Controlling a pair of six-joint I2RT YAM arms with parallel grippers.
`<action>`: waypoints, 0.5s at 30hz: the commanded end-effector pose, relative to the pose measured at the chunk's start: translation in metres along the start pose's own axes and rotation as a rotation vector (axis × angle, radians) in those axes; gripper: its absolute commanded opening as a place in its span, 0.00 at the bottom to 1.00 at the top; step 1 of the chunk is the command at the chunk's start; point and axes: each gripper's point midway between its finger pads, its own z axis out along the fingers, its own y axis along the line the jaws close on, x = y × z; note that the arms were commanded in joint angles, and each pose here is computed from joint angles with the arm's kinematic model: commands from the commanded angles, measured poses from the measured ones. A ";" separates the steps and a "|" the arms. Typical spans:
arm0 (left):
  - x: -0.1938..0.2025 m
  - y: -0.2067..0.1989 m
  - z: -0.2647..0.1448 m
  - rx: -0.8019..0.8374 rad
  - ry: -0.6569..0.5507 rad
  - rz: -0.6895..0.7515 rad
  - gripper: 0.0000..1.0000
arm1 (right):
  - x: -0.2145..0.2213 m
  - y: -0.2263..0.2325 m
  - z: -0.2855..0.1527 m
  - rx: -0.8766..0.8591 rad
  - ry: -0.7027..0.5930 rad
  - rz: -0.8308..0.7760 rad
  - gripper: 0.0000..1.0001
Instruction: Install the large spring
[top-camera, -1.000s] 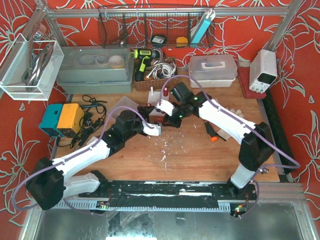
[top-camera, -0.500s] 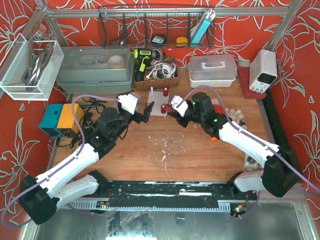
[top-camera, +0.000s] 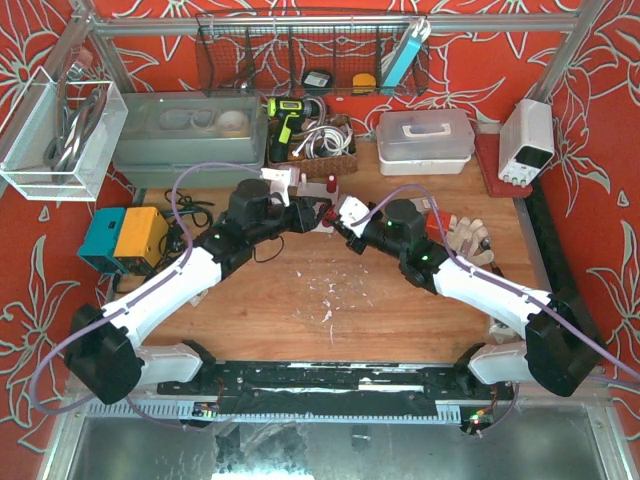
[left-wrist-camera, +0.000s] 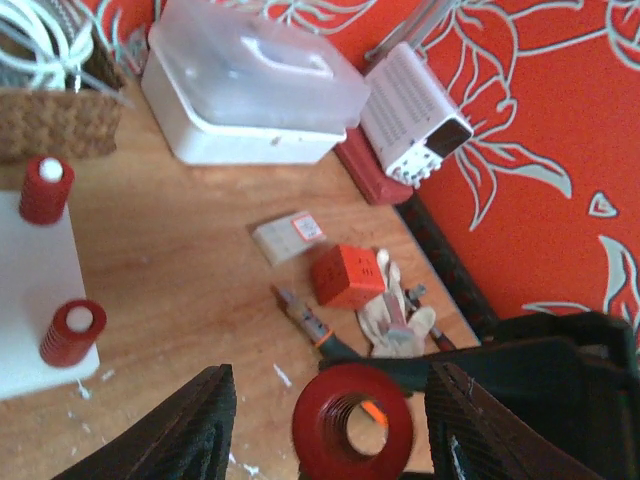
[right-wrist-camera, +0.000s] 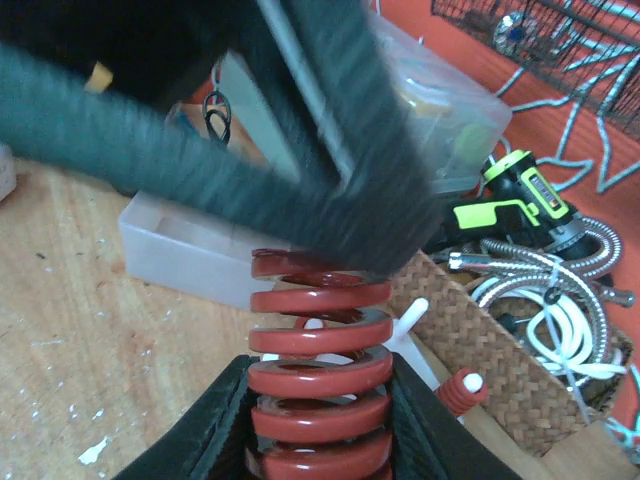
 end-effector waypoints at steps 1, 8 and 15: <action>0.009 -0.007 0.001 0.027 0.081 -0.074 0.55 | -0.025 -0.012 -0.006 0.075 -0.105 -0.007 0.00; 0.017 -0.017 0.004 0.094 0.124 -0.109 0.55 | -0.021 -0.009 -0.004 0.068 -0.098 -0.021 0.00; 0.017 -0.017 0.008 0.096 0.128 -0.146 0.48 | -0.024 -0.006 -0.005 0.060 -0.110 -0.025 0.00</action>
